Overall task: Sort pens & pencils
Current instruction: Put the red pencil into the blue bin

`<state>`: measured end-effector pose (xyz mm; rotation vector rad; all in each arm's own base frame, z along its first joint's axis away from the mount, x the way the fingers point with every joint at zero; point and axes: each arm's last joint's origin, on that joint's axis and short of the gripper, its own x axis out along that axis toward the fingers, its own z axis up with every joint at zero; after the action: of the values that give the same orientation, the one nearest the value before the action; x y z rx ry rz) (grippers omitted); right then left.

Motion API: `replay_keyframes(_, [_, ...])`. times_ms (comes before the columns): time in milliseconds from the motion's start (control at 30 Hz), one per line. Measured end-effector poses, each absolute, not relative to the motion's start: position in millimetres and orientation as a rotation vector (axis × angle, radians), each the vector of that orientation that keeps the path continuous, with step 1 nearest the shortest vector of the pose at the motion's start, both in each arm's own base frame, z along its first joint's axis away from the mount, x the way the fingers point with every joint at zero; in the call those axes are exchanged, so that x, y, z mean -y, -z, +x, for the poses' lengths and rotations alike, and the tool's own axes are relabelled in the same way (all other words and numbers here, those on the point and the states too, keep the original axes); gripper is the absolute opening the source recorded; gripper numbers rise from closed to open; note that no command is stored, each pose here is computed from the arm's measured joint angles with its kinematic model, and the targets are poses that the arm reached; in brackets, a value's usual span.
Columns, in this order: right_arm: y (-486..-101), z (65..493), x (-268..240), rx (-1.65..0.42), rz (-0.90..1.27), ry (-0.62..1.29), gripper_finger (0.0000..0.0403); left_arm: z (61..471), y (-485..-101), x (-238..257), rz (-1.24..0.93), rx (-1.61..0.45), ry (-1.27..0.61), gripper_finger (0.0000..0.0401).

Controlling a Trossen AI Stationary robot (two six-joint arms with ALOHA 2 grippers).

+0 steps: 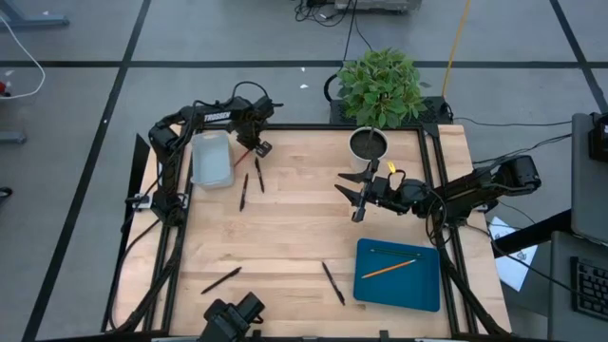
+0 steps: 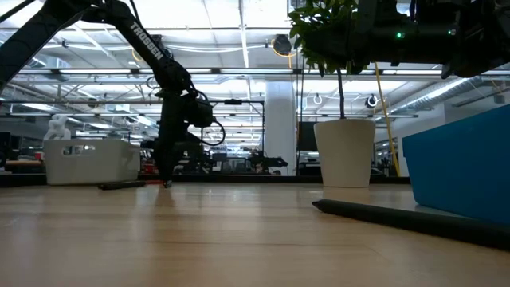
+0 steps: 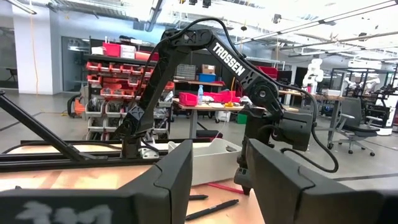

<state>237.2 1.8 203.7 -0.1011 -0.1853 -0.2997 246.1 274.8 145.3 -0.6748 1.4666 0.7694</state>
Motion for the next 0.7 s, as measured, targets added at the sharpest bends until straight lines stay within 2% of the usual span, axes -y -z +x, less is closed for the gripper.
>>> replay_keyframes(700, [-204,237,-2,0.186,-0.101,0.3,0.0143,260,-146,-264,-0.665,-1.445,-0.697,0.0001])
